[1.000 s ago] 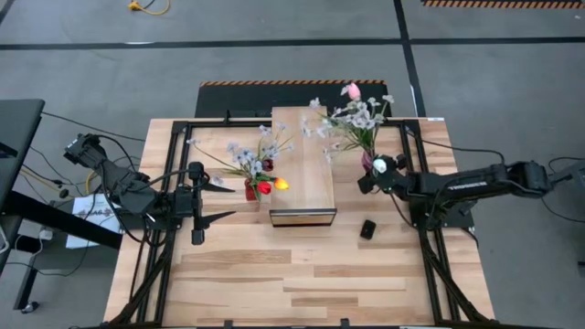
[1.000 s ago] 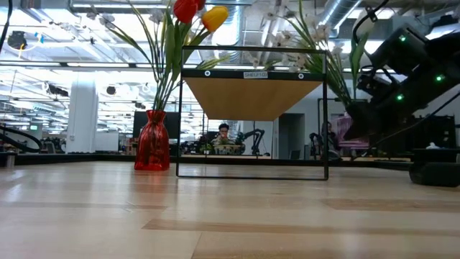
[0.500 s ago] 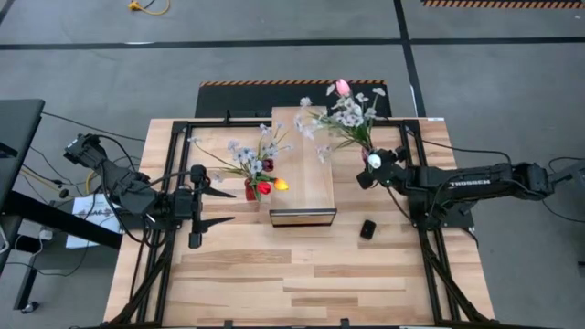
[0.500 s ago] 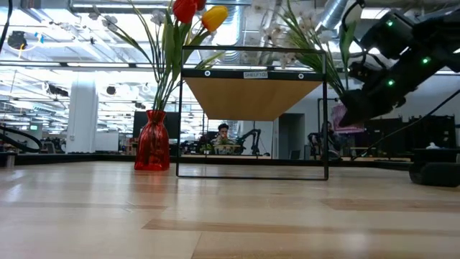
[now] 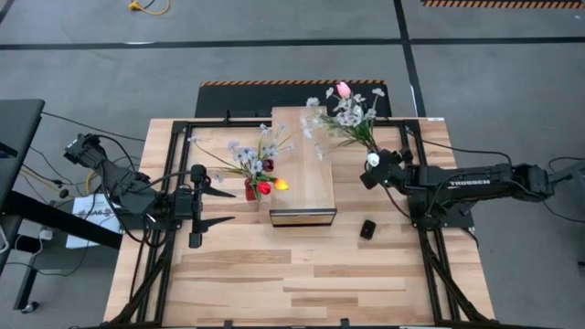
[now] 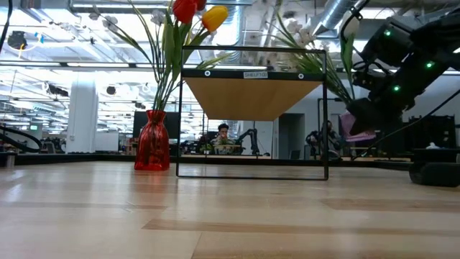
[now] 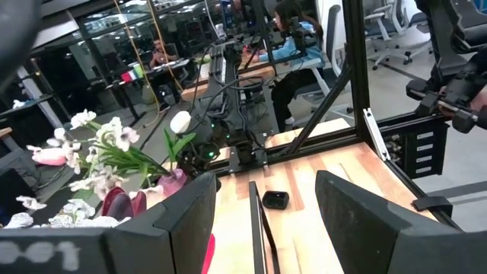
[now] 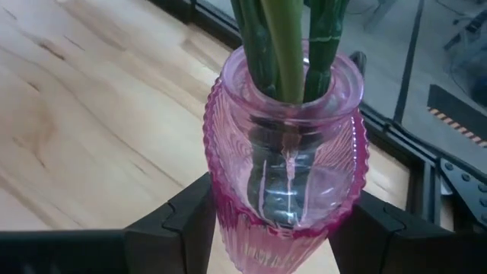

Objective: Pick and place flowers into a vace then onto a shelf
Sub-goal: Put the purple flower vase with flowers on the shelf

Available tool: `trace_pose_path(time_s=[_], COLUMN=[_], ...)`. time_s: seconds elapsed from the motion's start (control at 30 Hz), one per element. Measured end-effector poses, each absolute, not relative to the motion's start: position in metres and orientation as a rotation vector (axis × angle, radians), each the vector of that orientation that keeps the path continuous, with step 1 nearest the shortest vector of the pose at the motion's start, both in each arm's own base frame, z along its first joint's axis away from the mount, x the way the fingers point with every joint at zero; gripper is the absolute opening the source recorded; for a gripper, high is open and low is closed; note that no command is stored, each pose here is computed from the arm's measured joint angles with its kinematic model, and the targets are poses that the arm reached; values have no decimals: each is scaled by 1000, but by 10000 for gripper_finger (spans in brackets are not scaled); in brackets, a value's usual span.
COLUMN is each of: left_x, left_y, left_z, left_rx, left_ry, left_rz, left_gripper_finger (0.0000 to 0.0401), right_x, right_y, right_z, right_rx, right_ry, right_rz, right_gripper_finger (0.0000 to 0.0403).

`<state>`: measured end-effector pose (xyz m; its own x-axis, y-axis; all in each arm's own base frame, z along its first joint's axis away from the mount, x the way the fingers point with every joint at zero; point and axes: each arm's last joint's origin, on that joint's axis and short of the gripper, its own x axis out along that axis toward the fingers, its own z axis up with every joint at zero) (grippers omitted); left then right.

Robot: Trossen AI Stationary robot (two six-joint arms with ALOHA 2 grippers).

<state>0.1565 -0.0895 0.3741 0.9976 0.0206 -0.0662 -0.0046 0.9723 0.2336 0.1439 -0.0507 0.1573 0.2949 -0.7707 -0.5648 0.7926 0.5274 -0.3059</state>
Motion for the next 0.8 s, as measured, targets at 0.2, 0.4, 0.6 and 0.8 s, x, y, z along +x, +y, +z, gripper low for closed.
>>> trace_pose_path(time_s=[0.2,0.4,0.6,0.8], left_x=[157,157,157,157], left_y=[-90,-89,-89,-89], left_z=[374,374,374,374], left_rx=[234,234,233,226], left_ry=[68,68,68,68], left_rz=[13,13,13,14], left_gripper_finger=[217,217,217,217], right_x=[143,149,156,161], right_y=[-55,-60,-67,-78], right_z=[159,175,198,222], right_rx=[21,7,-7,-23], right_ry=[718,684,643,592], right_rz=[-1102,-1107,-1123,-1157], right_gripper_finger=[191,191,191,191])
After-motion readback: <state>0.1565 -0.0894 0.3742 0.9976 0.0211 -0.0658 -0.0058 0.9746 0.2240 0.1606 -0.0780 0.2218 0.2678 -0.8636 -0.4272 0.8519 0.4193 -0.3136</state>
